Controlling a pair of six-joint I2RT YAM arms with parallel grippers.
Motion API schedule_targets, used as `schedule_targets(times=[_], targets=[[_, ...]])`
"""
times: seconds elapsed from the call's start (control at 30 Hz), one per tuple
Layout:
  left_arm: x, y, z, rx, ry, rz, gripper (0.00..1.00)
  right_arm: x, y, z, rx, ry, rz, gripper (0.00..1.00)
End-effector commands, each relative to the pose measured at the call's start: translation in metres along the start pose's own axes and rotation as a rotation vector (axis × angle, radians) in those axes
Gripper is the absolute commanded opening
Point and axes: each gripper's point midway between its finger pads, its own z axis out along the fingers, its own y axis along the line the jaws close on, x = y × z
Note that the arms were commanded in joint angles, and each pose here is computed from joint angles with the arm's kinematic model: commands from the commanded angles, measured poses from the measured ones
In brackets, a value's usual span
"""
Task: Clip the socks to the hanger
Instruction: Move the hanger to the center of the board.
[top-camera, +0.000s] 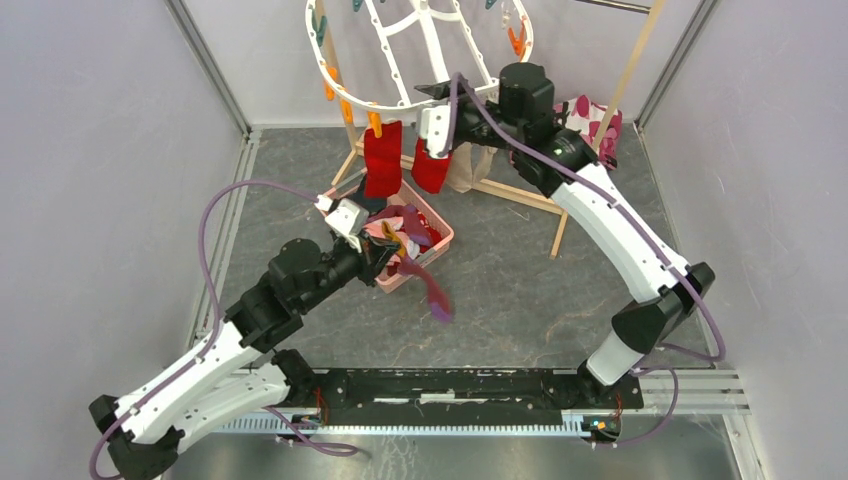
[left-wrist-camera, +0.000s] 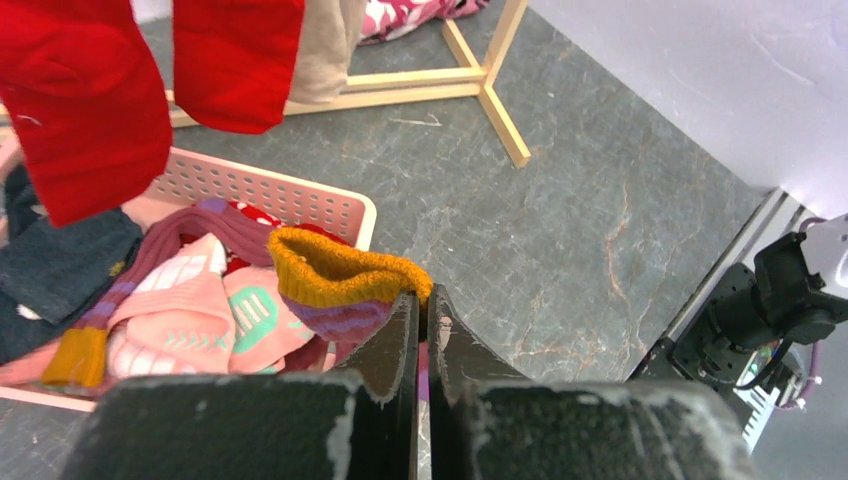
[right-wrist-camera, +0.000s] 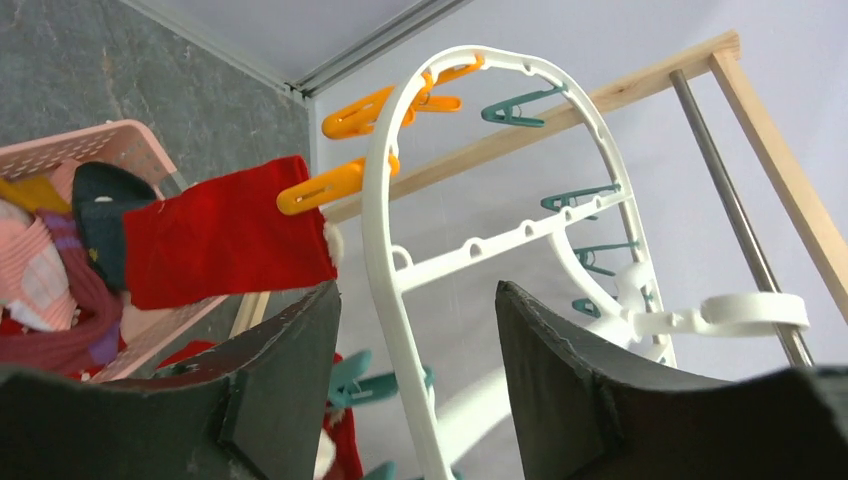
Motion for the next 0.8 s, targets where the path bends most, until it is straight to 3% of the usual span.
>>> schedule_targets(times=[0.0,0.33,0.6,0.77], targets=[[-0.023,0.005,-0.014,-0.035,-0.075,0.010,0.02,-0.002,-0.031,0.012,0.137,0.036,0.014,0.64],[-0.024,0.008,-0.023,-0.048,-0.098,0.000,0.02,0.028,-0.013,0.028,0.116,0.110,0.046,0.57],[-0.022,0.009,-0.024,-0.048,-0.099,-0.002,0.02,0.040,-0.008,0.019,0.101,0.168,0.009,0.44],[-0.022,0.008,-0.023,-0.044,-0.097,-0.004,0.02,0.052,-0.003,0.008,0.083,0.182,0.037,0.43]])
